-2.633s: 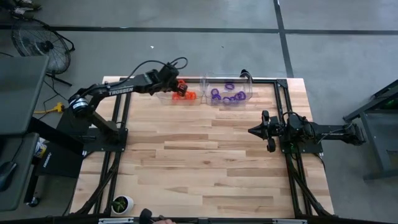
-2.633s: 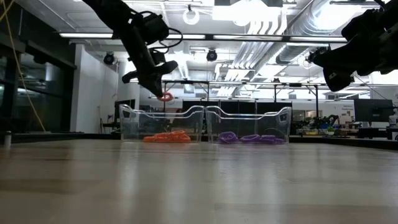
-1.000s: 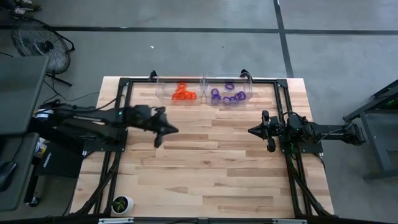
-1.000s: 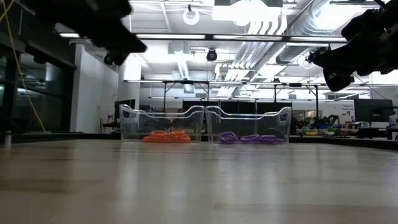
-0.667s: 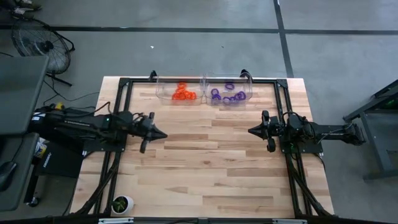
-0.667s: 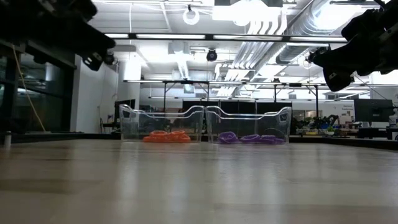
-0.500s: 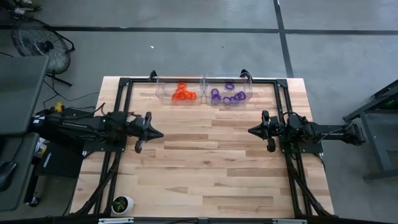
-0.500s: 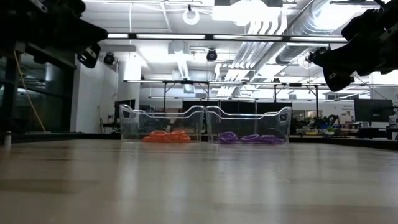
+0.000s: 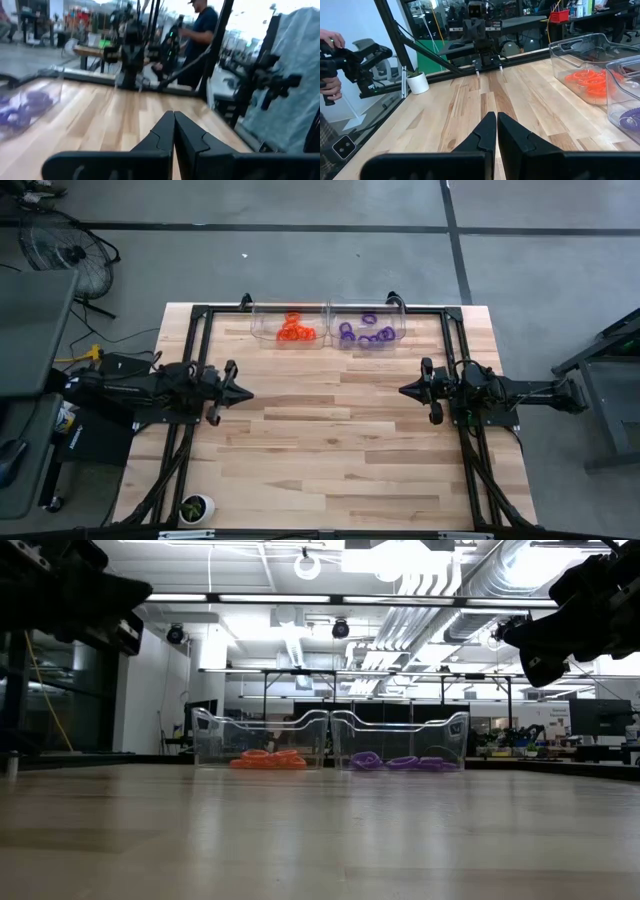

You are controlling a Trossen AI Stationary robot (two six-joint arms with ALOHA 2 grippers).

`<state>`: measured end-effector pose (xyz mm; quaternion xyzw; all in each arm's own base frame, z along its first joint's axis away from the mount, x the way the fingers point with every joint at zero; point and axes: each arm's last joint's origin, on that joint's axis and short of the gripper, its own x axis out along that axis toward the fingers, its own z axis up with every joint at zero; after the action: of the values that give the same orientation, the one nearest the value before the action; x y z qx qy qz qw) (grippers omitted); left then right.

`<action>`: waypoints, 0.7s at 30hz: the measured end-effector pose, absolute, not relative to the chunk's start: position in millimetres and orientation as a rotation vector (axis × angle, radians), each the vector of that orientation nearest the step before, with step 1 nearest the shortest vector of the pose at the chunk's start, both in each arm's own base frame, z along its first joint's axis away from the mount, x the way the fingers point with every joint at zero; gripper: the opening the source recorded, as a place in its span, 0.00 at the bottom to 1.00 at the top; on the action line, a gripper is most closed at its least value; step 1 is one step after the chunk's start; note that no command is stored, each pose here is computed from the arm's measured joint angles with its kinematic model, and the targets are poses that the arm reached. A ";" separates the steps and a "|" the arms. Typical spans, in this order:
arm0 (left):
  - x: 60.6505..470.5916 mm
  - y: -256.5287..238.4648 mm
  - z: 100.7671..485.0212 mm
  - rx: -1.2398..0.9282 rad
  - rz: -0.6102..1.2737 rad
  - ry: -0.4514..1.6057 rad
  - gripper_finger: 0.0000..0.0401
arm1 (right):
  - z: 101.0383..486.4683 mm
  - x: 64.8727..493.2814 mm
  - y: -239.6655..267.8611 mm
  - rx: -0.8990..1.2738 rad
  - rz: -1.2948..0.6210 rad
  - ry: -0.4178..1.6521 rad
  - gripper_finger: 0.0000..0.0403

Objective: Sort spring keychains
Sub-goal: Return to Home Position

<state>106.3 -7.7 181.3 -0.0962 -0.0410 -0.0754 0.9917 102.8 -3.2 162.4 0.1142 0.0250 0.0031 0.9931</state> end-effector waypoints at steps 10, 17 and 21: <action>96.2 -6.0 180.2 -0.179 -0.112 -0.125 0.00 | 162.3 102.8 -3.2 0.229 0.006 0.050 0.03; 97.0 -4.0 170.9 -0.109 -0.032 -0.039 0.00 | 162.3 102.8 -3.2 0.229 0.006 0.051 0.03; 97.2 -2.5 169.6 -0.019 0.022 -0.030 0.00 | 162.4 102.8 -3.2 0.229 0.006 0.050 0.03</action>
<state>97.2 -2.5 169.6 -0.0096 -0.0148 0.0109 0.9998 102.8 -3.2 162.4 0.1142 0.0252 0.0029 0.9931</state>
